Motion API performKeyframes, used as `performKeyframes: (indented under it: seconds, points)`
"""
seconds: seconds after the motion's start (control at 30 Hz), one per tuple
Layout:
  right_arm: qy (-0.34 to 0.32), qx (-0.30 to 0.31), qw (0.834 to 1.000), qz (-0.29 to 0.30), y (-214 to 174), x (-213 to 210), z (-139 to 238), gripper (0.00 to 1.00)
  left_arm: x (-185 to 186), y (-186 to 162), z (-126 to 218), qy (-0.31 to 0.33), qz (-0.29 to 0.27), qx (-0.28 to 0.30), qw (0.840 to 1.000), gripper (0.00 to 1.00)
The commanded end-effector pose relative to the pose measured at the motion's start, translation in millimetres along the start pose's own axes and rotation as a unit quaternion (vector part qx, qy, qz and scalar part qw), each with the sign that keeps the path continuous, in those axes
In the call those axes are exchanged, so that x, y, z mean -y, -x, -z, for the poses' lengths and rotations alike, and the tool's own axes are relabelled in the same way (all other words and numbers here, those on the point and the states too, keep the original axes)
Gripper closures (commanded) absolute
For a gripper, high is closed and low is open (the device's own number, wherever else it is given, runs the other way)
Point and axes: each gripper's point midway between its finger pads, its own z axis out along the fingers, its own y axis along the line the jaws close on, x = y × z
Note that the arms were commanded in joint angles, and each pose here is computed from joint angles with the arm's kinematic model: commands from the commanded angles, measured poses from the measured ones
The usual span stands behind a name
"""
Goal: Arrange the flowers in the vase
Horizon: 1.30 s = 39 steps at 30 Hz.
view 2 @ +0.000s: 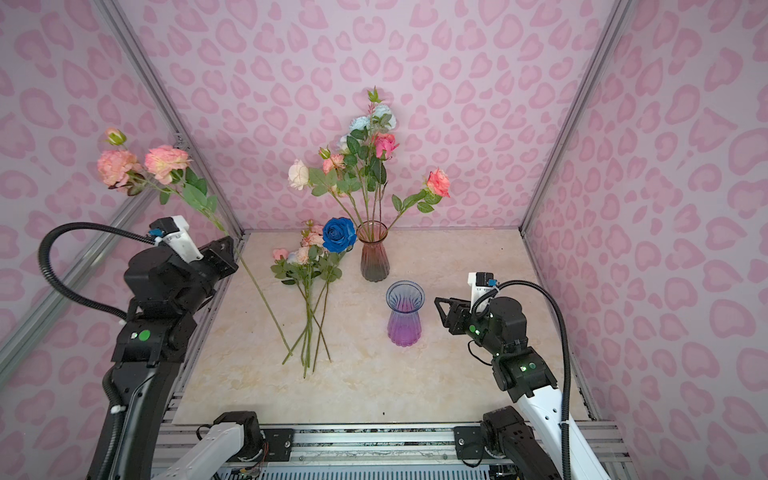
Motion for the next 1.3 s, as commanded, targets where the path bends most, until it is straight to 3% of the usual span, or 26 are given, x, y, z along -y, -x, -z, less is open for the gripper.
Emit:
performKeyframes:
  seconds: [0.0, 0.13, 0.43, 0.67, 0.93, 1.27]
  points:
    - [0.011, -0.003, 1.000, 0.003, -2, -3, 0, 0.48, 40, 11, 25, -0.089, -0.009, 0.011, 0.996, 0.97]
    - [0.011, -0.001, 1.000, 0.003, -2, -2, -1, 0.48, 90, 19, 45, -0.187, -0.037, 0.030, 0.981, 0.97]
    - [-0.003, 0.001, 1.000, 0.006, -2, 3, 0, 0.48, 183, 46, 72, -0.326, -0.075, 0.076, 0.939, 0.97]
    - [-0.017, 0.004, 1.000, 0.016, 1, 6, 0, 0.48, 228, 12, 85, -0.388, -0.093, 0.045, 0.916, 0.97]
    - [-0.024, 0.003, 1.000, 0.010, -5, 13, -3, 0.47, 286, 1, 122, -0.481, -0.102, 0.059, 0.869, 0.97]
    - [-0.026, 0.006, 1.000, 0.012, -3, 14, -4, 0.47, 348, -13, 109, -0.536, -0.090, 0.094, 0.834, 0.97]
